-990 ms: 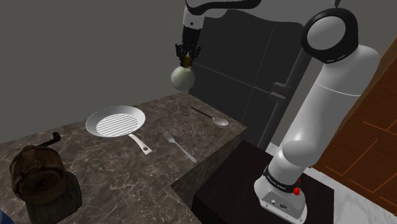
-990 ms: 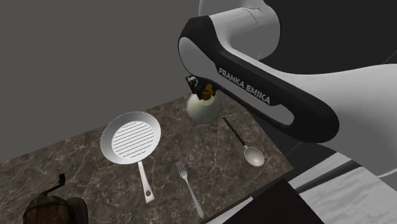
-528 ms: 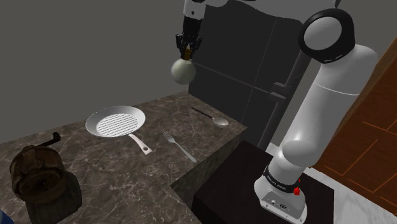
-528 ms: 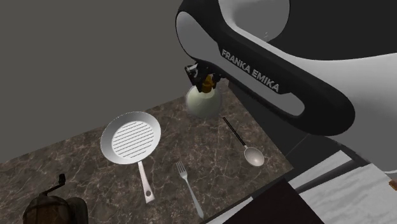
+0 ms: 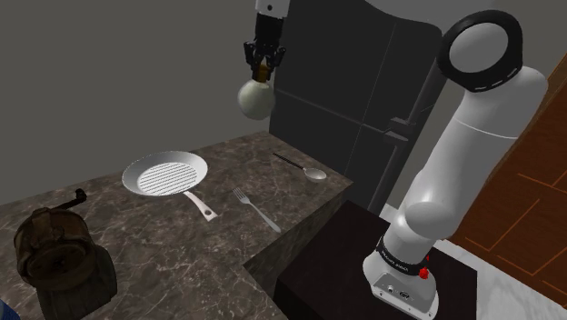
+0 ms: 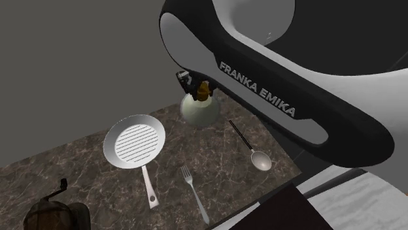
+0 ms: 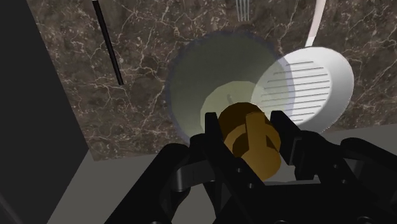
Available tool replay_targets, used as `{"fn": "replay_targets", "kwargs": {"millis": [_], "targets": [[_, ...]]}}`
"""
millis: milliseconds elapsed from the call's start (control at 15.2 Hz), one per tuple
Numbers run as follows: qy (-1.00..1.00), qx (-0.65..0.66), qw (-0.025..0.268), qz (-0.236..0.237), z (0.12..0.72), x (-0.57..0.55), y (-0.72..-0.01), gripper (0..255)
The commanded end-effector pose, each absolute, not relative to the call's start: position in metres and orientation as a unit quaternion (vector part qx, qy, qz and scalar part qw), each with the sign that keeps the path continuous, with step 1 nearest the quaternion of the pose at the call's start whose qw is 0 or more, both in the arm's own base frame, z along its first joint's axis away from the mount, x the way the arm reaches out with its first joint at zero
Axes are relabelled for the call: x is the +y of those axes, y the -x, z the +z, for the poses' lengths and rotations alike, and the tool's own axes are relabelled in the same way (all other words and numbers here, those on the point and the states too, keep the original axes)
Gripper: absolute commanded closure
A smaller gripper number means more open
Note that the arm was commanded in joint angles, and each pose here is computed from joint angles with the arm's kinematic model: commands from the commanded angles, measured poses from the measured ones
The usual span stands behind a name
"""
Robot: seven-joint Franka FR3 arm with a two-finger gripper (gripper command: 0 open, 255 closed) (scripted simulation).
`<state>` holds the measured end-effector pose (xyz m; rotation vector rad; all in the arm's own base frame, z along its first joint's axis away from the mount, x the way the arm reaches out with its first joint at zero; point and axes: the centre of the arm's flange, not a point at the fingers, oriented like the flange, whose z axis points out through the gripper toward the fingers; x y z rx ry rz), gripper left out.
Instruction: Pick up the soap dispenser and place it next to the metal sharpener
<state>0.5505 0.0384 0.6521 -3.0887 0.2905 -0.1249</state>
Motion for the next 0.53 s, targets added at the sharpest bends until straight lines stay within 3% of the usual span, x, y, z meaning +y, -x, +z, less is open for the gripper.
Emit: {"fn": "replay_targets", "kwargs": {"millis": [0,462], "targets": [[0.995,0.094,0.018,-0.041,0.652,0.065,-0.541,255],[0.995,0.094,0.018,-0.041,0.652,0.152,-0.509,255]]}}
